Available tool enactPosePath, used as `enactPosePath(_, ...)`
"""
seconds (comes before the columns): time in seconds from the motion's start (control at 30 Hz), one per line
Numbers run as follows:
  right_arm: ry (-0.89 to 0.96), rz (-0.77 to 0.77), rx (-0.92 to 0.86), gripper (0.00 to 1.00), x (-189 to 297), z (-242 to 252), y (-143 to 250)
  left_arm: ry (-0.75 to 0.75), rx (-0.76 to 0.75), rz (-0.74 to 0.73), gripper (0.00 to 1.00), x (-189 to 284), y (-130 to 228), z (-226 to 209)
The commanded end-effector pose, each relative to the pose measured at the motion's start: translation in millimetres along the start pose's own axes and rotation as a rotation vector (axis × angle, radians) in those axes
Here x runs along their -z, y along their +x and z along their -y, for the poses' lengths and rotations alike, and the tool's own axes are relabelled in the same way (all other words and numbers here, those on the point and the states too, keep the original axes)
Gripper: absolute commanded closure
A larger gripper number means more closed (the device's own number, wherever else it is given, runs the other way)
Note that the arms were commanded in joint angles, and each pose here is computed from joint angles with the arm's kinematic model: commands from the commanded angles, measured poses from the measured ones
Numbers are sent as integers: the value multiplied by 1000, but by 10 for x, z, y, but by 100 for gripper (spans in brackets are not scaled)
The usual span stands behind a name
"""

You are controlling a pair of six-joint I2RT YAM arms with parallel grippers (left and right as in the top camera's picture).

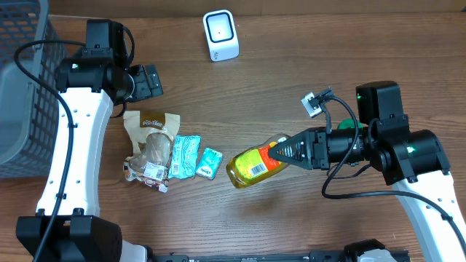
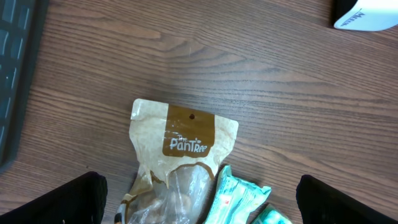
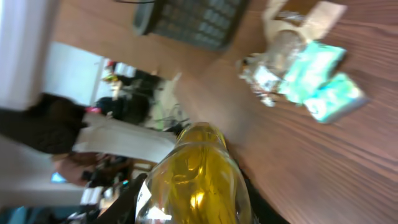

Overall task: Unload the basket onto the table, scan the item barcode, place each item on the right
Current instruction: 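Lift the yellow bottle and tilt it sideways, right gripper, then carry the yellow bottle up toward the white scanner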

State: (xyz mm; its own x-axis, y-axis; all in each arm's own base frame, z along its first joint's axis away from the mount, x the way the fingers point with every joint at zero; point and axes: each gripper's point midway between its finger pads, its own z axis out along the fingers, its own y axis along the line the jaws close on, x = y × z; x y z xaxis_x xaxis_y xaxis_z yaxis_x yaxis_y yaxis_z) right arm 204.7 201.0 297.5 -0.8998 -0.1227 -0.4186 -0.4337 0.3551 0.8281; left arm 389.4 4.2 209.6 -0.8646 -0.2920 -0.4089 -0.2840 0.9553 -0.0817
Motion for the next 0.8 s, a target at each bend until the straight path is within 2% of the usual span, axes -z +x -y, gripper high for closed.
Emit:
enactPosePath(0.0,85,25,21,77,32,92,-84,-3,-12,24,1,54,-56,-11)
enactPosePath(0.17,189,29,-2,78,30,322,-118,-3,-12,24,0,54,-57,-11)
enactPosePath(0.4,453,25,-170,83,89,908,-107,-3,-12,24,1,54,-56,-11)
enactPosePath(0.63,549,-9,-194,86,-11,1126,-95,-3,-12,24,0,54,-57,-11)
enactPosePath(0.77,536,-4,-140,87,-155,1003,-172,-3,-12,24,0,54,-57,-11)
